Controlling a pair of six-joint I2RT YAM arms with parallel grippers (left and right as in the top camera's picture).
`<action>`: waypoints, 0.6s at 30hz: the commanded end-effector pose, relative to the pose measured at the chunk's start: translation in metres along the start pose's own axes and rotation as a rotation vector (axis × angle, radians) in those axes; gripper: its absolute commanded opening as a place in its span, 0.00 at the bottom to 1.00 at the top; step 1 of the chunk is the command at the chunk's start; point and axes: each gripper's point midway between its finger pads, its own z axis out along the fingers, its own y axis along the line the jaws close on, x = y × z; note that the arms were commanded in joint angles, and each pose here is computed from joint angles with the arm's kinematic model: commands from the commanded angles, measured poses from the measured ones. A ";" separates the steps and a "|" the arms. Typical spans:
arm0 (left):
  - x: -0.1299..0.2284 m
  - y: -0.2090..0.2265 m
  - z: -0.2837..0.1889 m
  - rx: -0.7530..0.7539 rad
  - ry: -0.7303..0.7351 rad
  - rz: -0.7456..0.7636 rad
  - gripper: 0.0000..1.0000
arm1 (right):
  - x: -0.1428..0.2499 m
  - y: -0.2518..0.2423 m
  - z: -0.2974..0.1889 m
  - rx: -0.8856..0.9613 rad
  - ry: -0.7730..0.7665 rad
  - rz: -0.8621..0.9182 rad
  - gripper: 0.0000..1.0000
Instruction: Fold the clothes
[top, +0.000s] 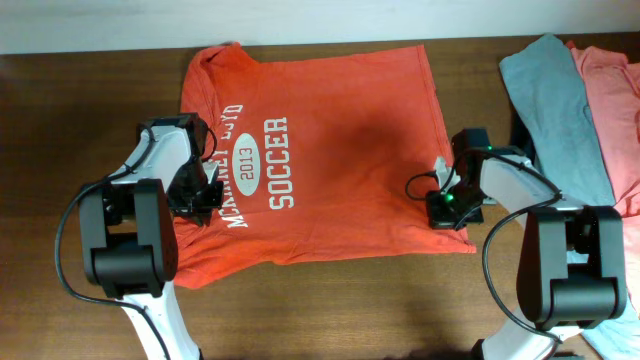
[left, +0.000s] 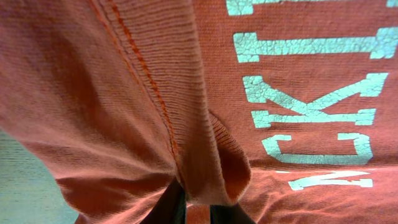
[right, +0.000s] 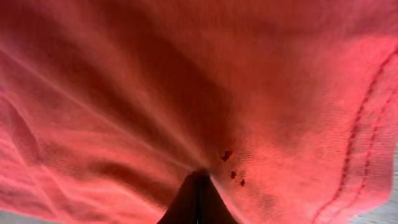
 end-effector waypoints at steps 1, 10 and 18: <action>0.001 0.000 0.003 -0.007 0.015 0.003 0.13 | 0.008 0.003 0.005 -0.011 0.012 0.008 0.04; 0.001 0.005 -0.004 -0.032 0.011 -0.008 0.01 | 0.013 -0.012 0.007 0.071 0.023 0.069 0.04; 0.006 0.044 -0.015 -0.201 0.007 -0.149 0.01 | 0.014 -0.012 0.007 0.071 0.026 0.070 0.04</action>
